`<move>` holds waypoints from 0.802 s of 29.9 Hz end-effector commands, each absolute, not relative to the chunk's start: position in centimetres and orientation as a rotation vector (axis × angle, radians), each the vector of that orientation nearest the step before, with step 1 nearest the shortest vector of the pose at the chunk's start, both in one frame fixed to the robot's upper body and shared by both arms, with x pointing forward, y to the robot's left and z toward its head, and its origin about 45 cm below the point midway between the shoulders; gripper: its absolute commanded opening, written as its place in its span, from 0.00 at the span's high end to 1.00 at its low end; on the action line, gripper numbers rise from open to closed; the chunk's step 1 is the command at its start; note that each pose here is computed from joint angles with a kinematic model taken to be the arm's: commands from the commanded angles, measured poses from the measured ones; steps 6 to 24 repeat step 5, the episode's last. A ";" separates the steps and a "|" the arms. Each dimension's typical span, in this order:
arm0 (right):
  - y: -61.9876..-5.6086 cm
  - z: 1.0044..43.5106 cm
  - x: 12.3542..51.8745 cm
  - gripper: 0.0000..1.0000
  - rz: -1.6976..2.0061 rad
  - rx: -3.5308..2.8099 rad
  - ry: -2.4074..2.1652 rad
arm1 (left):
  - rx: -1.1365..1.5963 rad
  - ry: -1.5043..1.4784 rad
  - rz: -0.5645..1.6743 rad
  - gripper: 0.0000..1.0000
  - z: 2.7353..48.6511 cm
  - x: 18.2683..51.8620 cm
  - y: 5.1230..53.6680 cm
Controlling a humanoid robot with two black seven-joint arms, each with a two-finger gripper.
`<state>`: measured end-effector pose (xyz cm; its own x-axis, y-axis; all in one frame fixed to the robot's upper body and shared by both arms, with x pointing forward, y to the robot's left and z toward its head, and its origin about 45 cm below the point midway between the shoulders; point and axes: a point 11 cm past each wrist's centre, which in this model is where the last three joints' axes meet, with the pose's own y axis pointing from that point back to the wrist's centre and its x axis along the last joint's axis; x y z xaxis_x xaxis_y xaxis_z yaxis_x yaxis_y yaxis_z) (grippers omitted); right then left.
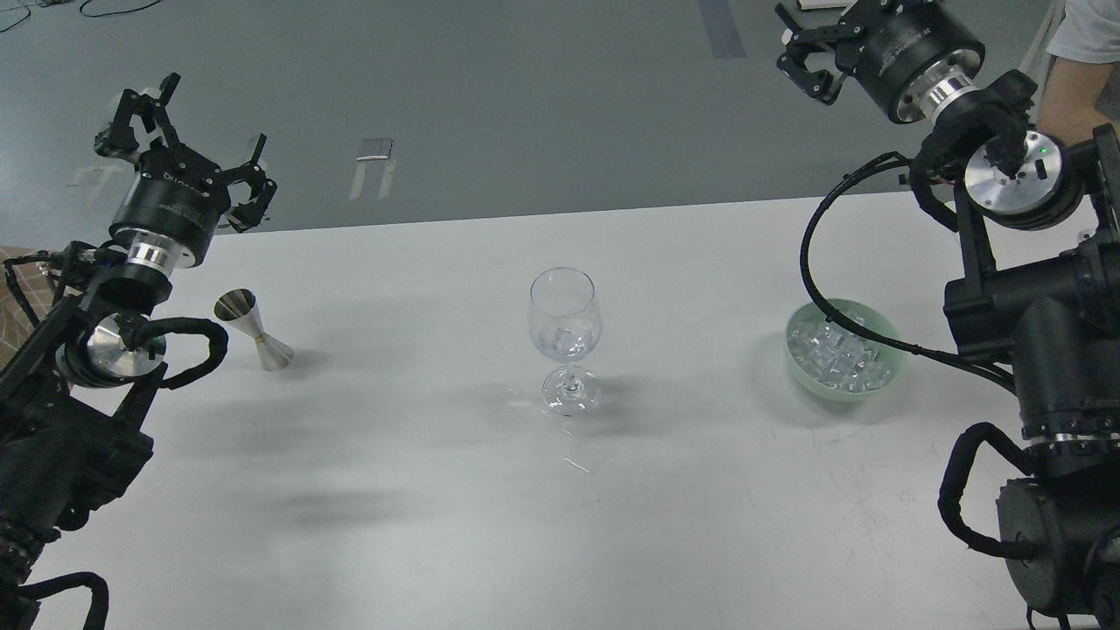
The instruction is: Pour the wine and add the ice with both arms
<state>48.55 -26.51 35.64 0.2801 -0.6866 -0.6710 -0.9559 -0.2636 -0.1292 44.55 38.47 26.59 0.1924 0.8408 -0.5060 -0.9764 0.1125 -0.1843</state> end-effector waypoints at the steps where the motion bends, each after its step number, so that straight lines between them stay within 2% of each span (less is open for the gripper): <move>1: -28.3 35.6 48.8 0.00 0.699 -1.931 1.469 | -0.541 0.299 1.358 0.02 27.1 44.8 38.3; 24: -28.3 35.6 48.8 0.00 0.696 -1.936 1.467 | -0.553 0.283 1.352 0.02 28.0 45.2 38.3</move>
